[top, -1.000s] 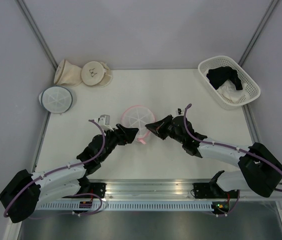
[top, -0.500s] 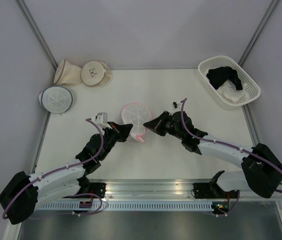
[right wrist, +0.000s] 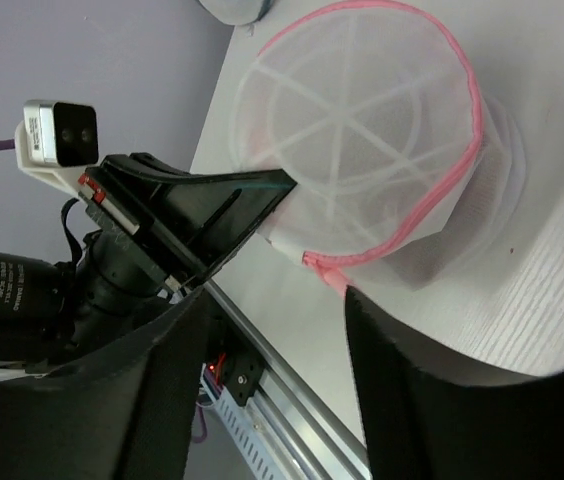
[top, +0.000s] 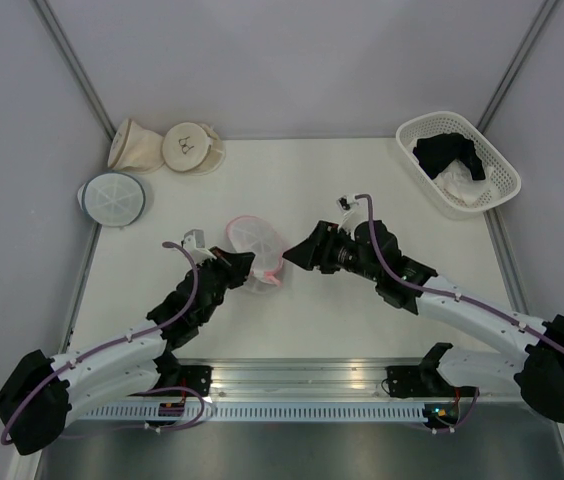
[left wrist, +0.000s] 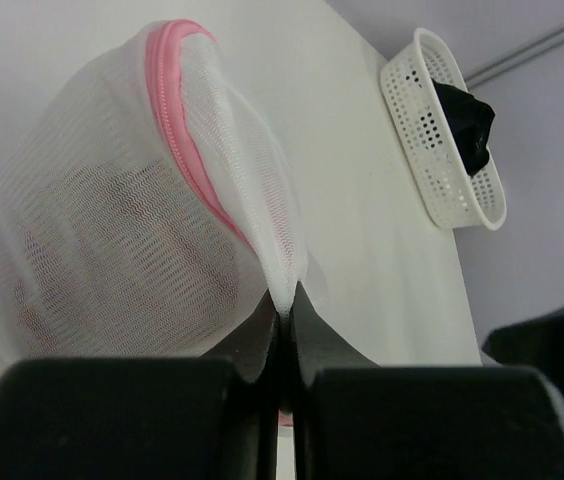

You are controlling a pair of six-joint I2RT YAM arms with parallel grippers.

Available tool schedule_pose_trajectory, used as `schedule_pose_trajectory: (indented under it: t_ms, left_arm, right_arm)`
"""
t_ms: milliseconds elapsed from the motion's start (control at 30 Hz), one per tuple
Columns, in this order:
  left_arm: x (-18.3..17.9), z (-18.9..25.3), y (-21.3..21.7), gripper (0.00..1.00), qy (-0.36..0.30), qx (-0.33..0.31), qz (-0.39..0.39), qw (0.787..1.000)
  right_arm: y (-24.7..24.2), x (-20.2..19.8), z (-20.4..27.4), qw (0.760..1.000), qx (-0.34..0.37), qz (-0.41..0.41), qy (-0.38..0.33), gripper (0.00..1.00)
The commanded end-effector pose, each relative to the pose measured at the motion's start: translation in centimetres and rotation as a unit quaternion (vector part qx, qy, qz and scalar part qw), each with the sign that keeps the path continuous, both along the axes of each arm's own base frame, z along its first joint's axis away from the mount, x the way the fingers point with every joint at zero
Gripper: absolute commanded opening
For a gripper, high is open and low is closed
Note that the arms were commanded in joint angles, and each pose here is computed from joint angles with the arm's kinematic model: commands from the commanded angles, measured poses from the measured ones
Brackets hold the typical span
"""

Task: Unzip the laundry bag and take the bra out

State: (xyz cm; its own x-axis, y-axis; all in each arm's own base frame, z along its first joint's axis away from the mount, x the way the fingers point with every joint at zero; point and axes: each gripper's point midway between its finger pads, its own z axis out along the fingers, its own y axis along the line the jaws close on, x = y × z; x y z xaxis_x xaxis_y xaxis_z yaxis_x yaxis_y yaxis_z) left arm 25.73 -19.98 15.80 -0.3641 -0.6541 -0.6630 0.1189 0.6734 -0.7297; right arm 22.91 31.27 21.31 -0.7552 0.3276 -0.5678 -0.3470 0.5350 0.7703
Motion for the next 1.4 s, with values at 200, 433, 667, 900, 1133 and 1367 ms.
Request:
schedule_pose_trajectory:
  t_ms: [200, 433, 667, 900, 1133, 1367]
  left_arm:
    - [1.7, 2.9, 1.4, 0.02, 0.054, -0.135, 0.113, 0.983]
    - [1.7, 5.1, 0.7, 0.02, 0.068, -0.165, 0.107, 0.978]
    - [1.2, 4.6, 0.9, 0.02, 0.081, -0.165, 0.104, 0.977]
    - [1.1, 4.5, 0.8, 0.02, 0.086, -0.172, 0.102, 0.976]
    - [0.9, 4.6, 0.8, 0.02, 0.087, -0.175, 0.099, 0.976]
    - [0.5, 4.5, 0.7, 0.02, 0.09, -0.178, 0.09, 0.976]
  right_arm:
    - [2.9, -4.8, -1.0, 0.994, 0.0, 0.091, -0.064, 0.41]
    - [4.3, -5.9, -2.7, 0.99, 0.01, 0.122, -0.075, 0.47]
    - [5.3, -4.7, -2.3, 0.986, 0.016, 0.119, -0.113, 0.61]
    - [6.2, -3.3, -1.8, 0.986, 0.018, 0.103, -0.127, 0.6]
    - [6.4, -1.6, -1.4, 0.985, 0.002, 0.076, -0.155, 0.57]
    - [7.1, -0.1, -1.8, 0.982, -0.038, 0.068, -0.174, 0.57]
